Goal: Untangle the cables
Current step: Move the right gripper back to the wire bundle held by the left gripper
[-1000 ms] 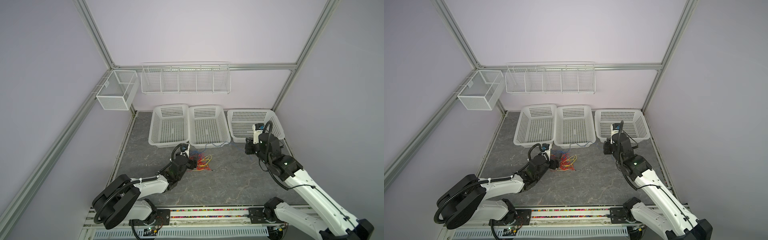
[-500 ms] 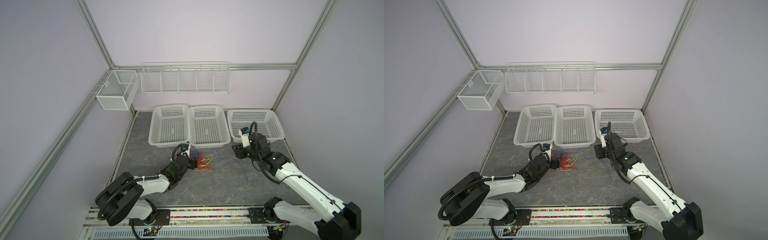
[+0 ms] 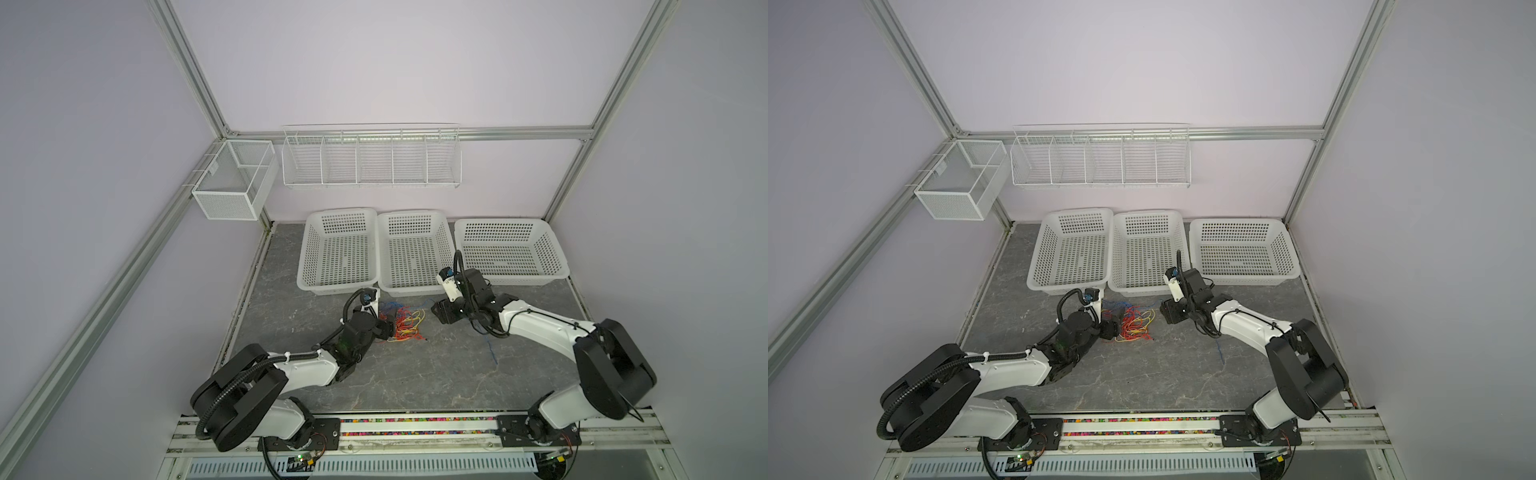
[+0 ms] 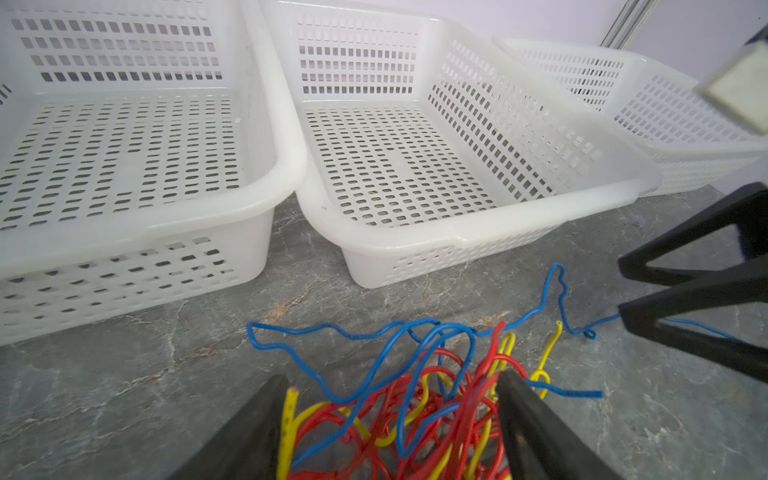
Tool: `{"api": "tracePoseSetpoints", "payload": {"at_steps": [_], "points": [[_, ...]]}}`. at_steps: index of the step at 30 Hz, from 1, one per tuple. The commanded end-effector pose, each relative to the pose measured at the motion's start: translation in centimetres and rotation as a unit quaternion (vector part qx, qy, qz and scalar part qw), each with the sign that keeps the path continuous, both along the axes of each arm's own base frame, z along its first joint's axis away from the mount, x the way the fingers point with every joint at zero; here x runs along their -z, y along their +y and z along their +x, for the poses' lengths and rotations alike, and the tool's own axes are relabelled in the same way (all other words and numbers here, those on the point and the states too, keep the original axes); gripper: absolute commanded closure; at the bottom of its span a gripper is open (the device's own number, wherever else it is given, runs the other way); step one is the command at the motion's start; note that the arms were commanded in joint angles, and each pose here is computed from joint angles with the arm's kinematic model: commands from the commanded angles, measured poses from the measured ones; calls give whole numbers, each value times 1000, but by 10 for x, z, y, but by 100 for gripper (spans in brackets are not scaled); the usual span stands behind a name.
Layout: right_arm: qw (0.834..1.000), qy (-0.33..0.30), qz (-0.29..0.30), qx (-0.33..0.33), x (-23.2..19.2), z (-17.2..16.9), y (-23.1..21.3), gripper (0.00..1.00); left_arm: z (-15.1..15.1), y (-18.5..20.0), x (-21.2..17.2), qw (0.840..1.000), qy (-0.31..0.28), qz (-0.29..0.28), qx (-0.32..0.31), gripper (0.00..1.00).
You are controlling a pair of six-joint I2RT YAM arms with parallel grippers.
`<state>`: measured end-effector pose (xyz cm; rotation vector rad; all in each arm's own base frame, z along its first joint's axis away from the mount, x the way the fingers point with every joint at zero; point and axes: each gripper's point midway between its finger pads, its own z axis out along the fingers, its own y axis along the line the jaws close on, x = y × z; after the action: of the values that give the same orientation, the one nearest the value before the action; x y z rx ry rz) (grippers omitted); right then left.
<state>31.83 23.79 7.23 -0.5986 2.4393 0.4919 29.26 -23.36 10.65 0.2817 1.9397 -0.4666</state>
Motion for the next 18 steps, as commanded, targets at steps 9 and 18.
{"api": "tracePoseSetpoints", "payload": {"at_steps": [9, 18], "points": [[998, -50, 26, -18, 20, 31, 25, 37, -1, 6, -4, 1000, 0, -12, -10, 23], [997, -64, 36, -35, 21, 29, 33, 79, -1, 6, -3, 1000, 1, -10, -13, 23]]}}
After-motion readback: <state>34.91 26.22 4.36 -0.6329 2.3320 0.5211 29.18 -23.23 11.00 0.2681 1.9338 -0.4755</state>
